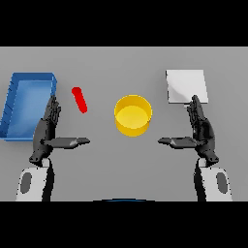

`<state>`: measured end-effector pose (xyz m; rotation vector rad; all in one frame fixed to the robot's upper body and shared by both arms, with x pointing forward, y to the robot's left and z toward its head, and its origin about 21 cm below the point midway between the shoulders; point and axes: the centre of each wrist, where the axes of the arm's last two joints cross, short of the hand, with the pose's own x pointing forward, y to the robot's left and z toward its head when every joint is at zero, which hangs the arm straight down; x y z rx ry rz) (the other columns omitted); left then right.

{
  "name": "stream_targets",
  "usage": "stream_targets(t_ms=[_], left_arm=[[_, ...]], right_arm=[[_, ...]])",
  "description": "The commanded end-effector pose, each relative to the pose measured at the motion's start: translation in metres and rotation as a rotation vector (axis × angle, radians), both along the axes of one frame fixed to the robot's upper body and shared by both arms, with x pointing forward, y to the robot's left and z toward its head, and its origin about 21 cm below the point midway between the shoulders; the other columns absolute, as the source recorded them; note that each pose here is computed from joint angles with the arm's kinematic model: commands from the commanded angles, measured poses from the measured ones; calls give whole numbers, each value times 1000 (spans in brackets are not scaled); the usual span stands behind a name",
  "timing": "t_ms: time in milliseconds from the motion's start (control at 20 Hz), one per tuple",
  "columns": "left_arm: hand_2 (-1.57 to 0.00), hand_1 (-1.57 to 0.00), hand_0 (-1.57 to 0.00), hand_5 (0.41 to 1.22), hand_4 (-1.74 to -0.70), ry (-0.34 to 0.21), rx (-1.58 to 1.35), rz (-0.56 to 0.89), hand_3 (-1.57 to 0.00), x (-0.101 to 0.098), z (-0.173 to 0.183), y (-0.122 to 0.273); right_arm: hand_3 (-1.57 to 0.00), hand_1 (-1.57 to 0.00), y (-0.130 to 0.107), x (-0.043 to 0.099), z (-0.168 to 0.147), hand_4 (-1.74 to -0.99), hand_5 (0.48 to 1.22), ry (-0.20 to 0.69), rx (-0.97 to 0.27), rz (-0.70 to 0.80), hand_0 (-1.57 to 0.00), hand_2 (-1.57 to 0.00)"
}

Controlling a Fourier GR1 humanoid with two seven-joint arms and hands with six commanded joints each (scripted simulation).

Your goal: Pick up the red beaker and tilt it to pour out 1 green nut into yellow bowl. Pick up the yellow bowl and place it on the metallic measuring scale.

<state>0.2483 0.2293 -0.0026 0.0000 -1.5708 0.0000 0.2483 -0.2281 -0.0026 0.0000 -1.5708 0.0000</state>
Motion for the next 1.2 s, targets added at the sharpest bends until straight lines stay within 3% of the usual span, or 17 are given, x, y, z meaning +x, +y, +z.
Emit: stream_targets(t_ms=[0, 250, 350, 550, 800, 1150], left_arm=[[1, 1, 1, 599, -1151, 0, 0, 2, 1, 0, 0, 1], [1, 1, 1, 599, -1151, 6, 5, 10, 1, 5, 2, 15], [1, 1, 1, 599, -1156, -30, 105, -38, 1, -9, 9, 20], [1, 1, 1, 600, -1163, -22, 160, -70, 1, -22, 18, 19], [1, 1, 1, 604, -1163, 7, 206, -90, 1, -13, 12, 15], [1, 1, 1, 636, -1233, 29, 255, -115, 1, 32, -7, -4]], right_arm=[[1, 1, 0, 0, 0, -1167, 599, -1, 1, -1, 1, 1], [1, 1, 3, -6, 0, -1167, 599, -8, 5, -1, 1, 1], [1, 1, 7, -24, 3, -1163, 595, -116, -237, 5, 1, 1], [1, 1, 7, -33, 5, -1162, 591, -120, -352, 1, 1, 1], [1, 1, 10, -33, 9, -1212, 607, -116, -294, 17, 1, 1], [1, 1, 7, -30, 9, -1267, 632, -133, -280, 38, 1, 1]])
